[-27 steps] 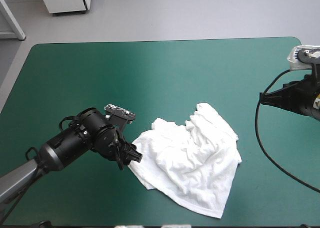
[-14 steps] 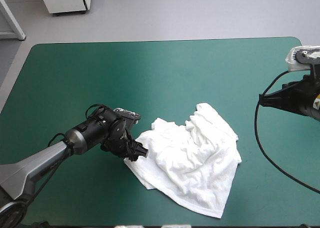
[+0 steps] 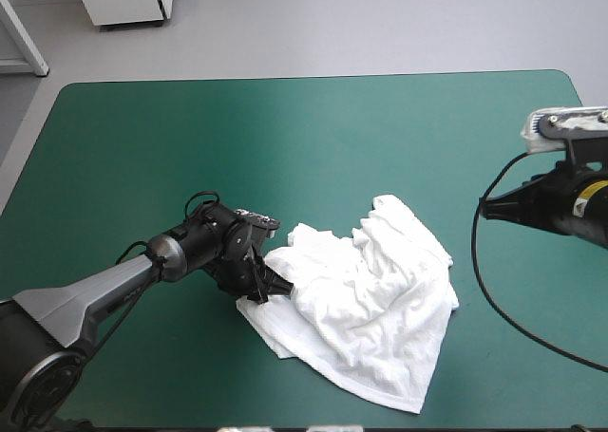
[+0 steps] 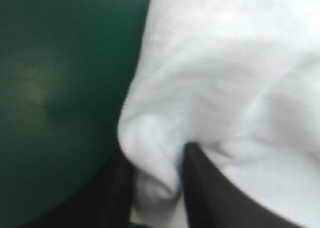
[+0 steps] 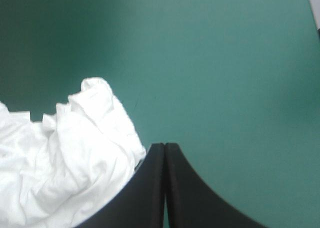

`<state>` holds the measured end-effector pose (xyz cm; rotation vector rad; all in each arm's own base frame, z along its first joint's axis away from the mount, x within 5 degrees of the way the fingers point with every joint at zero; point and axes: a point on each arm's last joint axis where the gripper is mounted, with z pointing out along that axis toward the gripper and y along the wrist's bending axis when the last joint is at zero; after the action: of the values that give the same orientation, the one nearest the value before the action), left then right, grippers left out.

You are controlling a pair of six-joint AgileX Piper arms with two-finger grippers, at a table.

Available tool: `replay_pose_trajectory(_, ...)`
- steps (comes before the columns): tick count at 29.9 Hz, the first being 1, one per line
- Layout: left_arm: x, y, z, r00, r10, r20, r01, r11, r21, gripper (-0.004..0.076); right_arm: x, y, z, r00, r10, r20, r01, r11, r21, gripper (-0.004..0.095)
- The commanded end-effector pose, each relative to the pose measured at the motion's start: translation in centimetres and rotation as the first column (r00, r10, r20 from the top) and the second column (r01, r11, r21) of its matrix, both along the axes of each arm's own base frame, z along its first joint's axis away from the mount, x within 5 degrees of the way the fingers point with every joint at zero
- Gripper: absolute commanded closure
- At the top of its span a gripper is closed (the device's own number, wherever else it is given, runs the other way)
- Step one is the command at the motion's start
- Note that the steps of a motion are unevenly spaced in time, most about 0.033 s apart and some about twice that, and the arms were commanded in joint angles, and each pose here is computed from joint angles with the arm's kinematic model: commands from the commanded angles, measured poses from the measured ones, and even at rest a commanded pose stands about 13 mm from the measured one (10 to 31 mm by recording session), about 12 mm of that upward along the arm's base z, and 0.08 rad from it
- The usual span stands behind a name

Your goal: Fold the cloth

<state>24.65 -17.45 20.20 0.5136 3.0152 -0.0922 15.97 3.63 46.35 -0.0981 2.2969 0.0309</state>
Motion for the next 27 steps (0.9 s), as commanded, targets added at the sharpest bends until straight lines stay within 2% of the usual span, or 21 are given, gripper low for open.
replay_pose_trajectory(1,0.3,-0.3,-0.4,0.999,-0.034,0.030,0.034,0.999,-0.005,0.0727,0.0,0.4,-1.8,0.997,0.024,-0.070,-0.023,0.999,0.022,0.0925)
replay_pose_trajectory(4,0.3,-0.4,-0.3,0.999,-0.030,0.035,0.031,0.999,-0.014,0.0729,0.3,0.9,-3.8,0.988,0.041,-0.149,-0.034,0.998,0.048,0.0916)
replay_pose_trajectory(6,0.3,-0.4,-0.3,0.999,-0.030,0.035,0.031,0.999,-0.014,0.0729,0.4,1.0,-4.8,0.982,0.047,-0.182,-0.039,0.998,0.046,0.0864)
replay_pose_trajectory(8,0.4,-0.4,-0.3,0.999,-0.030,0.037,0.031,0.999,-0.016,0.0729,0.4,1.0,-5.3,0.979,0.046,-0.200,-0.039,0.998,0.041,0.0735)
replay_pose_trajectory(10,0.4,-0.4,-0.3,0.999,-0.028,0.038,0.029,0.999,-0.020,0.0729,0.4,1.2,-5.6,0.975,0.065,-0.214,-0.055,0.997,0.055,0.0557)
replay_pose_trajectory(12,0.4,-0.4,-0.3,0.999,-0.026,0.038,0.027,0.999,-0.024,0.0729,0.2,1.9,-5.8,0.964,0.124,-0.235,-0.099,0.988,0.115,0.0342)
replay_pose_trajectory(14,0.4,-0.4,-0.3,0.999,-0.026,0.038,0.027,0.999,-0.024,0.0729,-0.1,2.6,-6.0,0.954,0.154,-0.258,-0.103,0.975,0.198,0.0248)
replay_pose_trajectory(15,0.4,-0.4,-0.3,0.999,-0.026,0.038,0.027,0.999,-0.024,0.0729,-0.2,2.9,-6.1,0.949,0.163,-0.270,-0.102,0.968,0.228,0.0254)
replay_pose_trajectory(17,0.4,-0.4,-0.3,0.999,-0.026,0.038,0.027,0.999,-0.024,0.0729,-0.3,3.2,-6.6,0.940,0.177,-0.290,-0.109,0.966,0.234,0.0296)
replay_pose_trajectory(20,0.4,-0.5,-0.3,0.999,-0.026,0.044,0.027,0.999,-0.028,0.0729,-0.4,3.6,-8.1,0.926,0.181,-0.330,-0.125,0.975,0.182,0.0341)
replay_pose_trajectory(24,0.5,-0.5,-0.3,0.998,-0.025,0.053,0.027,0.999,-0.034,0.0729,-0.7,4.3,-11.1,0.893,0.164,-0.418,-0.129,0.985,0.111,0.0341)
replay_pose_trajectory(27,0.6,-0.6,-0.3,0.998,-0.024,0.063,0.027,0.999,-0.040,0.0730,-1.2,5.3,-13.4,0.856,0.186,-0.482,-0.153,0.982,0.108,0.0341)
